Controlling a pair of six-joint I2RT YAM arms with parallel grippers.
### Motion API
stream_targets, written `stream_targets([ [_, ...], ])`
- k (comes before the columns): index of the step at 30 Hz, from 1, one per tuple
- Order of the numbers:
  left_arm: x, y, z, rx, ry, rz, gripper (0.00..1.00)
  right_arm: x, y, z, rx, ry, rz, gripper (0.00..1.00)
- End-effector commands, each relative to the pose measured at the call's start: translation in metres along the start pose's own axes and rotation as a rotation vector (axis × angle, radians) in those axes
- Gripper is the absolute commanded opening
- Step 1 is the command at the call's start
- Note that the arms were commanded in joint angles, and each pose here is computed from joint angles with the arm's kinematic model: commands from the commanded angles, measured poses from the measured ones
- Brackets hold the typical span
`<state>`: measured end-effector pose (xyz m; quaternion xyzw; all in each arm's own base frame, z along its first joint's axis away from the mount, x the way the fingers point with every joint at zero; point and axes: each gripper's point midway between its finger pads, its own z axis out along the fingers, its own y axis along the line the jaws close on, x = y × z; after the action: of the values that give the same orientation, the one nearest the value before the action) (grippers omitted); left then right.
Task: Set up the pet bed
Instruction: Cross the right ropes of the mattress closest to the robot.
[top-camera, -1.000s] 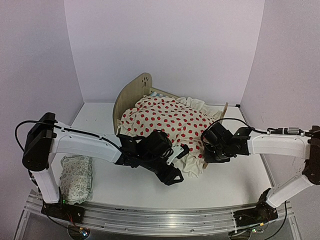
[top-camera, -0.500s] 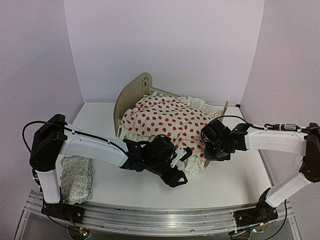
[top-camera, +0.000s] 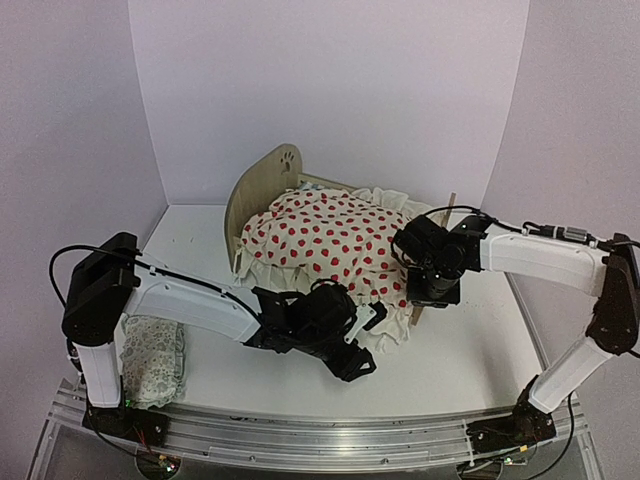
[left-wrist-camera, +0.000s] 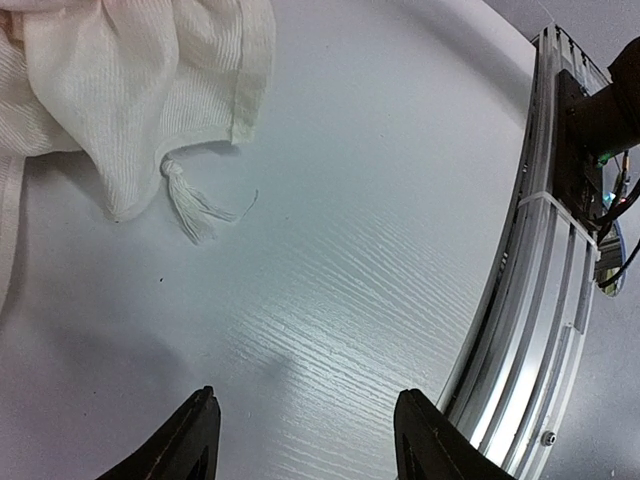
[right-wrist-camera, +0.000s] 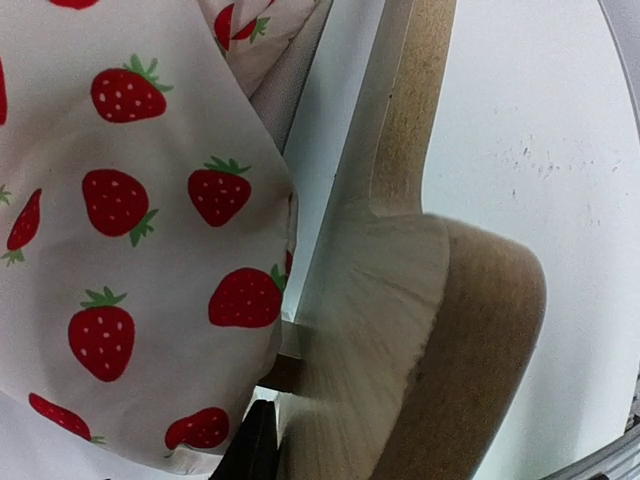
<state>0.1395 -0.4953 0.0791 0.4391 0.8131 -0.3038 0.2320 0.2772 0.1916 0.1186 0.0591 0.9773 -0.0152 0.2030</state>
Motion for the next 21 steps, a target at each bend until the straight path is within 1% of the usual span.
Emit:
stream_targets([
  [1, -0.018, -0.005, 0.007, -0.007, -0.060, 0.011, 0.61, -0.046, 0.052, -0.024, -0.144, -0.137, -0.105, 0.00],
  [5, -0.022, -0.005, 0.012, -0.011, -0.089, 0.019, 0.61, -0.052, 0.055, -0.033, -0.141, -0.138, -0.096, 0.00],
  [8, -0.026, 0.000, 0.019, -0.068, -0.158, 0.051, 0.64, -0.057, 0.059, -0.039, -0.146, -0.138, -0.091, 0.00],
  [11, -0.032, 0.006, 0.024, -0.127, -0.242, 0.091, 0.67, -0.060, 0.065, -0.043, -0.154, -0.132, -0.088, 0.00],
  [17, -0.044, 0.014, 0.044, -0.182, -0.341, 0.203, 0.74, -0.062, 0.071, -0.044, -0.159, -0.127, -0.086, 0.00],
  [21, -0.044, 0.021, 0.054, -0.201, -0.373, 0.252, 0.76, -0.063, 0.071, -0.042, -0.152, -0.129, -0.096, 0.00],
])
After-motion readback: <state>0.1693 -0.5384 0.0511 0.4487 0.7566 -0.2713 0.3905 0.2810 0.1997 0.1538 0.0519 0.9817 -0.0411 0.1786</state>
